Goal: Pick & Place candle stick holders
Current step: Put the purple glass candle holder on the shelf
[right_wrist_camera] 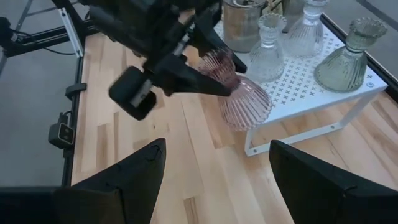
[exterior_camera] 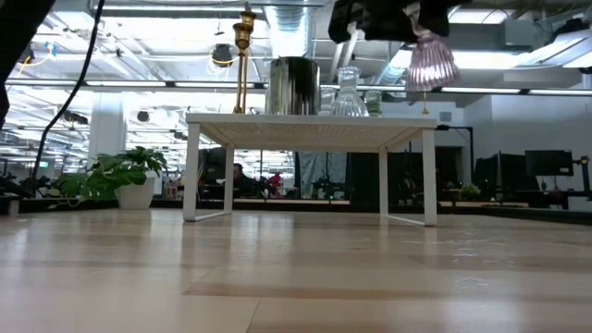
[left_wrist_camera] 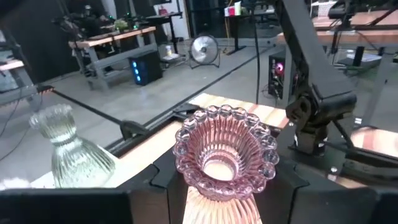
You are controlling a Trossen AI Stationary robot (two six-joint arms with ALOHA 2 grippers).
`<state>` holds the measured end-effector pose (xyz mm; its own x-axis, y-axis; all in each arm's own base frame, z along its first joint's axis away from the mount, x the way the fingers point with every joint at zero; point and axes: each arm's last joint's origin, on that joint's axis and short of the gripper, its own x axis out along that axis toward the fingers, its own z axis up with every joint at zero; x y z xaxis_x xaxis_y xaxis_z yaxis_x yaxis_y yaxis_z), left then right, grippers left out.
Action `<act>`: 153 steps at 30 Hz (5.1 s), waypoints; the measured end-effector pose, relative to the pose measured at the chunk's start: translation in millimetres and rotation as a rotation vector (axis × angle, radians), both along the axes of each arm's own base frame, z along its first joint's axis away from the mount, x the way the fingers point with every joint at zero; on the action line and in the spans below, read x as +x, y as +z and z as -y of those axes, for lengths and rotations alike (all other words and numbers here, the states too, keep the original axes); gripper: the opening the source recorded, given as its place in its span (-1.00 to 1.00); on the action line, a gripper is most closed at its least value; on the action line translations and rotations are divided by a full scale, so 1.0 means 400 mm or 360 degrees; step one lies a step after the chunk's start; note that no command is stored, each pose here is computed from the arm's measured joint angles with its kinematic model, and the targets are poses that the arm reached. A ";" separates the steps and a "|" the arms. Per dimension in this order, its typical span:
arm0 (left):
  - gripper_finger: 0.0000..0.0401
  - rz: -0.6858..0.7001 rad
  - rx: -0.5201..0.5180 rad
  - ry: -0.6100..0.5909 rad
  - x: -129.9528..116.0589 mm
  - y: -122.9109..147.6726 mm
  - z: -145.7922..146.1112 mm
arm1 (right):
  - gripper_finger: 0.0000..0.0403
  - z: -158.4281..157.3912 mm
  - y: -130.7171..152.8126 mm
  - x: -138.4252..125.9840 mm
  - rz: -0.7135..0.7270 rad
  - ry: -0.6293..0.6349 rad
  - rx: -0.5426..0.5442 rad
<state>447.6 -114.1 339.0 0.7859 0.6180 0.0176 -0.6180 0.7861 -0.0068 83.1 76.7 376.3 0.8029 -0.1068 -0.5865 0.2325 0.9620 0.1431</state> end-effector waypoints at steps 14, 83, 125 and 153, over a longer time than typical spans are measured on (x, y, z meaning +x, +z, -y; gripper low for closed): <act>-0.33 0.0090 -0.0145 0.0231 0.029 -0.048 -0.040 | 0.37 -0.013 0.000 -0.010 0.0000 0.0087 -0.0004; -0.32 0.0143 -0.0260 0.0303 0.034 -0.058 -0.087 | 0.37 0.044 -0.243 0.151 -0.0016 -0.0330 -0.0595; -0.25 0.0118 -0.0221 0.0323 0.031 -0.053 -0.090 | 0.05 0.189 -0.336 0.304 -0.0186 0.0087 -0.0525; 0.34 0.0235 -0.0290 0.0003 0.011 0.013 -0.079 | -0.23 0.229 -0.320 0.283 -0.0175 -0.0022 -0.0529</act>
<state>452.1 -82.7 344.2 0.7819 0.6230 0.0204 -0.6012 0.7624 -0.2393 196.4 -14.8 248.1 0.7339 -0.3166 -0.6009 0.2423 0.9485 -0.2038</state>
